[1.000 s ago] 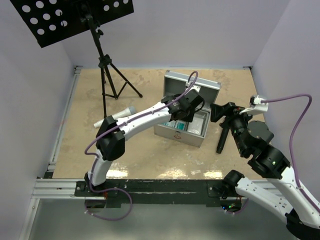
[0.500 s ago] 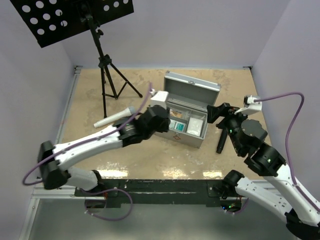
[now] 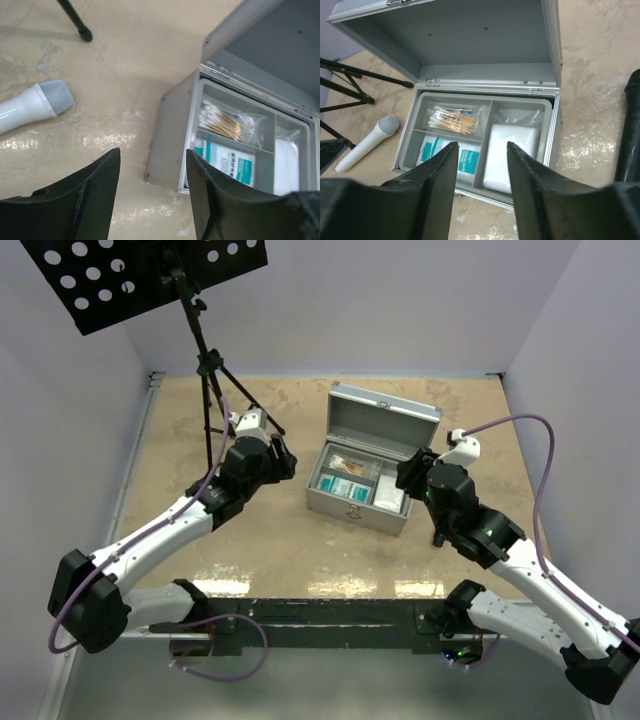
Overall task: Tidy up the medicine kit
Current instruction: Adjust the medicine box at the center of the board.
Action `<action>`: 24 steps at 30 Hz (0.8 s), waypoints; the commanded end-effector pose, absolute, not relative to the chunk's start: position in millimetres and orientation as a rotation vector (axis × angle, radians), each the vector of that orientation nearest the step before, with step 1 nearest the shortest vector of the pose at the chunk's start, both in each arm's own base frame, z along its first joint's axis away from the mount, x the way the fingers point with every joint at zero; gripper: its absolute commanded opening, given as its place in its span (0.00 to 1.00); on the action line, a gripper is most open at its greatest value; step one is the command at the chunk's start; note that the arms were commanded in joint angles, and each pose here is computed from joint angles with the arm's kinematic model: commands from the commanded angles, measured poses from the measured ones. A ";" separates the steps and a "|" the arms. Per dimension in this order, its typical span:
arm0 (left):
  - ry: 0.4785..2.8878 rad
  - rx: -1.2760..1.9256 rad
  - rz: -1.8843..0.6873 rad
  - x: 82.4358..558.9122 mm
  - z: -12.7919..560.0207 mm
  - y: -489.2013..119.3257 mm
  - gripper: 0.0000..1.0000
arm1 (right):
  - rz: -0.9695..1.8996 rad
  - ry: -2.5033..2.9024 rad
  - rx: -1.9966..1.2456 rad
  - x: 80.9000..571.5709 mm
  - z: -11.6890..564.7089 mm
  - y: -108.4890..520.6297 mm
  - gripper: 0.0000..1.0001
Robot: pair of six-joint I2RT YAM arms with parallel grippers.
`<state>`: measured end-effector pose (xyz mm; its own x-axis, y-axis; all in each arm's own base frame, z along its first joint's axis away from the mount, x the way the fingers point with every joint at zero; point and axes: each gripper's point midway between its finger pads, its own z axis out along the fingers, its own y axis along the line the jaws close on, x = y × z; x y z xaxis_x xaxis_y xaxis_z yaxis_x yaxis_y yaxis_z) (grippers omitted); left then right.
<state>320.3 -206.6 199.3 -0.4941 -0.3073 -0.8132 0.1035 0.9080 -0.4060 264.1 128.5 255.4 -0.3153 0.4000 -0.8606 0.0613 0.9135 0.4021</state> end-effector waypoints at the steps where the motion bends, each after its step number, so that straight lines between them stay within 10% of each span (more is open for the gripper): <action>1: 1.917 -0.228 -0.627 360.7 217.6 -199.4 0.57 | 0.405 1.822 0.497 264.3 256.1 118.2 0.42; 5: 1.962 -0.222 -0.672 389.2 195.1 -203.8 0.54 | 0.390 1.861 0.551 264.6 245.3 117.5 0.29; 14: 1.944 -0.172 -0.751 440.3 181.2 -222.5 0.58 | 0.408 1.979 0.683 261.8 199.7 116.2 0.74; 24: 1.955 -0.241 -0.792 431.8 155.5 -218.4 0.56 | 0.383 2.045 0.703 268.9 168.7 122.7 0.79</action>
<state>432.2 -221.3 126.0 -0.5797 -0.4217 -0.6972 0.1235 0.8003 -0.5867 263.9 113.1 181.6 -0.4038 0.5888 -0.7002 0.3233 0.8078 0.4929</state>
